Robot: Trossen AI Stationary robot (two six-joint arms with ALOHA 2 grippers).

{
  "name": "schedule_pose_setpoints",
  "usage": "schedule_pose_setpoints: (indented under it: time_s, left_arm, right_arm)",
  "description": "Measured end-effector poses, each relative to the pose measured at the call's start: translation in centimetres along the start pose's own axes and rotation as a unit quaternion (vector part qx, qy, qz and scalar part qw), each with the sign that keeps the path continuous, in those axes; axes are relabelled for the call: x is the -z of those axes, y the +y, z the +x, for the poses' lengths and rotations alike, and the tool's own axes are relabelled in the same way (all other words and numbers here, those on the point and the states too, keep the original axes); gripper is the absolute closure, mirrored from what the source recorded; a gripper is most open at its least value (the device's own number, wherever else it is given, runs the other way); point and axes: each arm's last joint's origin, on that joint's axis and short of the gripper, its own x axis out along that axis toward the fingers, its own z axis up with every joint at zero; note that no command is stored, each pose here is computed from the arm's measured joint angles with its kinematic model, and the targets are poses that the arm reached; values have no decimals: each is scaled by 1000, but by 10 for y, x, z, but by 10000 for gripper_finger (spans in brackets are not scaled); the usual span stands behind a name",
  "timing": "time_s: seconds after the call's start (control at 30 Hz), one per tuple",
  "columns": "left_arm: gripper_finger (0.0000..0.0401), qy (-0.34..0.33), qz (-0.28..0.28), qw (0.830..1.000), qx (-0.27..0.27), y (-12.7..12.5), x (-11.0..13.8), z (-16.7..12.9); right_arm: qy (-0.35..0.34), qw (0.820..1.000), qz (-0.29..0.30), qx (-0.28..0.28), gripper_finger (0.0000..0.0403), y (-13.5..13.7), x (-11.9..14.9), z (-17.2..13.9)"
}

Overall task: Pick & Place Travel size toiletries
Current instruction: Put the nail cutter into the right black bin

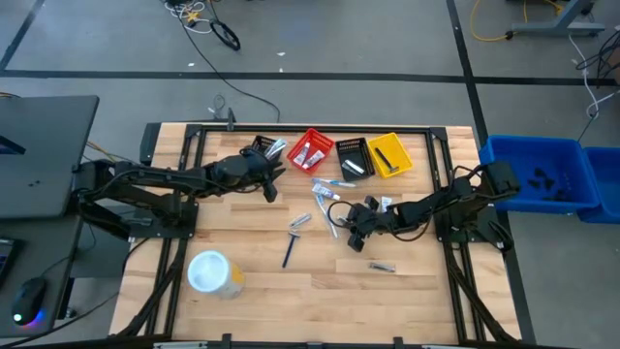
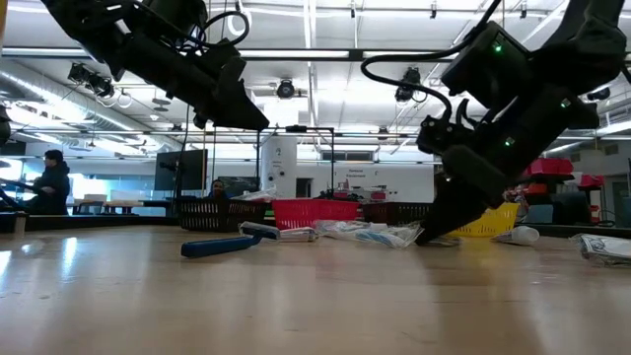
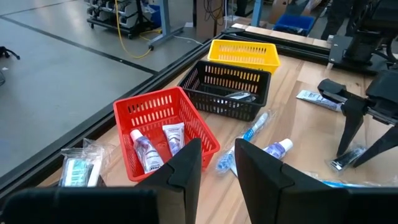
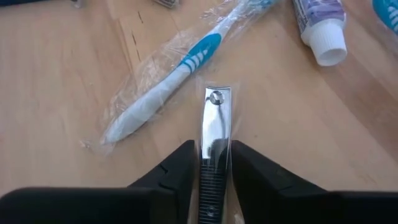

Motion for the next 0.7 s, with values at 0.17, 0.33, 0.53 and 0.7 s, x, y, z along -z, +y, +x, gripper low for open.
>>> schedule_pose_setpoints:
  time_s: [0.17, 0.33, 0.53, 0.7]
  left_arm:
    - [297, 0, 0, 1000, 0, 0, 0, 0]
    - [297, 0, 0, 1000, 0, 0, 0, 0]
    - [297, 0, 6, 1000, 0, 0, 0, 0]
    - [297, 0, 4, 1000, 0, 0, 0, 0]
  right_arm:
    - [0, 1000, 2, -1, 314, -1, -1, 0]
    - [2, 1000, 4, -2, 336, -3, -2, 1]
    - [2, 1000, 9, -10, 337, -6, -5, 0]
    - [-10, 1000, 6, -18, 339, -13, -16, -14]
